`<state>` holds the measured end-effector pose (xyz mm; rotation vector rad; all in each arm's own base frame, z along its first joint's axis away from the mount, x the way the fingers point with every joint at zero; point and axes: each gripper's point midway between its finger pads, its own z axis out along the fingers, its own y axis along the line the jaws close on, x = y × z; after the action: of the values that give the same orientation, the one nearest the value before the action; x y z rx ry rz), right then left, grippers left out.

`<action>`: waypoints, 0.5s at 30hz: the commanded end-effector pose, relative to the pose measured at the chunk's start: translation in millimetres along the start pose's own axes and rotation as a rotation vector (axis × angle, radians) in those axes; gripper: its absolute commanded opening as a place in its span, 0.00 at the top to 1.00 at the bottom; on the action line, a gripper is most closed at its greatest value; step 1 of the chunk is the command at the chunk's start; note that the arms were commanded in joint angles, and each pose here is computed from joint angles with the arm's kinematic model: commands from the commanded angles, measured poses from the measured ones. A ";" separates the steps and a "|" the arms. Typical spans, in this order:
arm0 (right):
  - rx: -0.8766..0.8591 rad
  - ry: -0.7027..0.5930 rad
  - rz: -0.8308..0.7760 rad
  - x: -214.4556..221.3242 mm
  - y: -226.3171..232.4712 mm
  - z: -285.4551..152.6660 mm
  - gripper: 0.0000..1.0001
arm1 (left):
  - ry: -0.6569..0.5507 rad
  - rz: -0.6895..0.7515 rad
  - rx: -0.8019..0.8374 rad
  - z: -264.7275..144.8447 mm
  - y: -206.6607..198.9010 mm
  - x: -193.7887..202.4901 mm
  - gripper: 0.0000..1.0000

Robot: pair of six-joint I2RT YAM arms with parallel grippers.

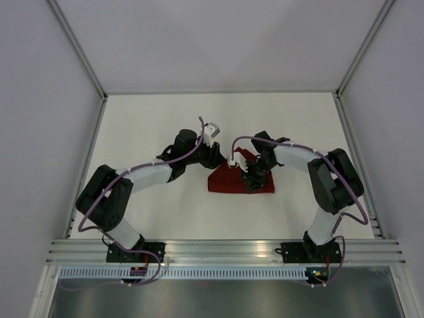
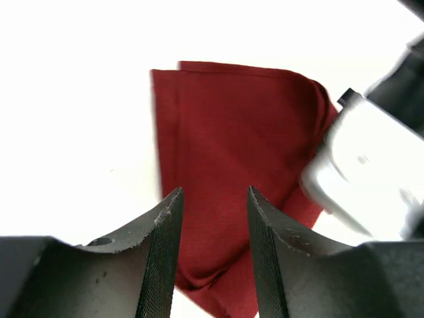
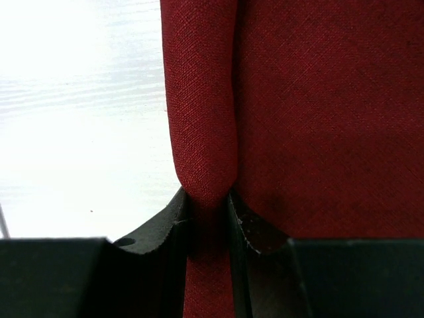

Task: Fold the napkin, place the utensils inside, and roll it up
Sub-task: Roll the napkin with the utensil

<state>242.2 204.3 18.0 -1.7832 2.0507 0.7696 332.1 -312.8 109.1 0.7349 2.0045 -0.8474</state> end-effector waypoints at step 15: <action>-0.371 0.113 0.230 32.0 -6.3 27.6 0.85 | -0.097 0.696 -0.098 -1.0 -81.6 22.4 0.45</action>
<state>247.4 204.4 14.0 -1.7214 2.3015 1.2187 254.6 -346.8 113.6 1.0634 1.6451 -0.5359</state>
